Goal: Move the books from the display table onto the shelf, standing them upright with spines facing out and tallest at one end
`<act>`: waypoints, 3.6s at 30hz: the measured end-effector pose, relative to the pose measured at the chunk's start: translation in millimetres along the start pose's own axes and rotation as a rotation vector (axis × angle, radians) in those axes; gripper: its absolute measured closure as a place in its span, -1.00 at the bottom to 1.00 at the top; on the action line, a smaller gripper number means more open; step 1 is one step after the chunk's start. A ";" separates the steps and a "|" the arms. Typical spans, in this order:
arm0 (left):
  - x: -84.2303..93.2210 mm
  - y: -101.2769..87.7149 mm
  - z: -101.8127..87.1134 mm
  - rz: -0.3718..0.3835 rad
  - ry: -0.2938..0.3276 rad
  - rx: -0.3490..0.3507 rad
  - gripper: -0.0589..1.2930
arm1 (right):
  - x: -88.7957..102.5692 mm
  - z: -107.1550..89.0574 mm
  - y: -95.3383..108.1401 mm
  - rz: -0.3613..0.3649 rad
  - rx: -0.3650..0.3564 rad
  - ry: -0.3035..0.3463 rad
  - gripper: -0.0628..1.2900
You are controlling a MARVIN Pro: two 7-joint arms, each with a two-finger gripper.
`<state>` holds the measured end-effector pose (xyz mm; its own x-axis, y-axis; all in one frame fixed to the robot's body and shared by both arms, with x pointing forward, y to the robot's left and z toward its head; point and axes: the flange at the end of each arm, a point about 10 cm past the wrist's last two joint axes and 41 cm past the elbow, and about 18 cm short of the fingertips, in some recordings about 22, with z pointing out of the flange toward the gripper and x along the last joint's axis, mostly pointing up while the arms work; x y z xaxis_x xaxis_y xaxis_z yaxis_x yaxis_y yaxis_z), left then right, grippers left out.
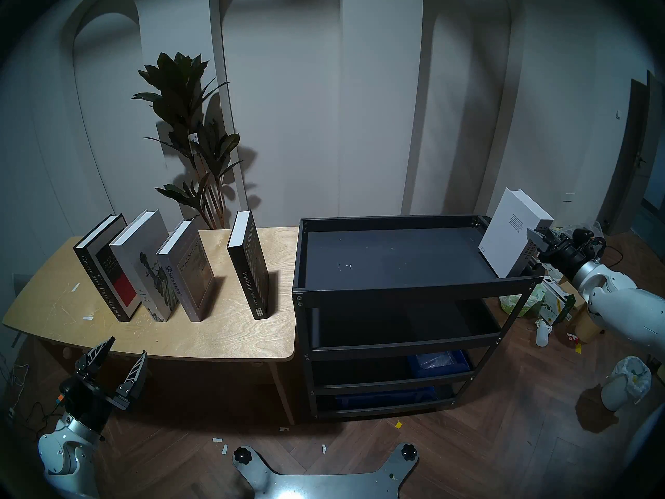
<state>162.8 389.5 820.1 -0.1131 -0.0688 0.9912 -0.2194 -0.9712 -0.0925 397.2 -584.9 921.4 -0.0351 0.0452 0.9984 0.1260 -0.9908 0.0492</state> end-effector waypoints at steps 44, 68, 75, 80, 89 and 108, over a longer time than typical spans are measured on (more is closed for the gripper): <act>0.1 0.0 0.1 0.000 0.000 0.000 -0.95 | 2.3 5.1 7.3 -0.075 -0.050 -0.025 -0.10; 0.0 -0.1 0.2 0.000 0.000 0.000 -0.95 | 59.0 9.8 6.1 -0.092 -0.093 0.232 -0.88; -0.2 -0.3 0.4 0.000 0.001 0.001 -0.95 | 86.2 12.1 -0.5 -0.113 -0.064 0.362 -0.88; -0.3 -0.6 0.8 0.000 0.002 0.001 -0.95 | 99.8 19.1 -29.4 -0.106 0.033 0.446 -0.88; -0.8 -1.0 1.2 -0.001 0.002 0.002 -0.95 | 81.4 20.1 -93.9 -0.053 0.239 0.457 -0.88; 22.9 15.1 38.8 0.018 0.105 -0.103 -0.95 | -23.7 -39.5 -236.1 0.234 0.560 0.239 -0.88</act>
<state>194.5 364.5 845.1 -0.2170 -0.0563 0.9745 -0.3143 -0.9411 -0.1244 329.2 -357.1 885.0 -0.1552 -0.2573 0.9538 0.6524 -0.7517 -0.0966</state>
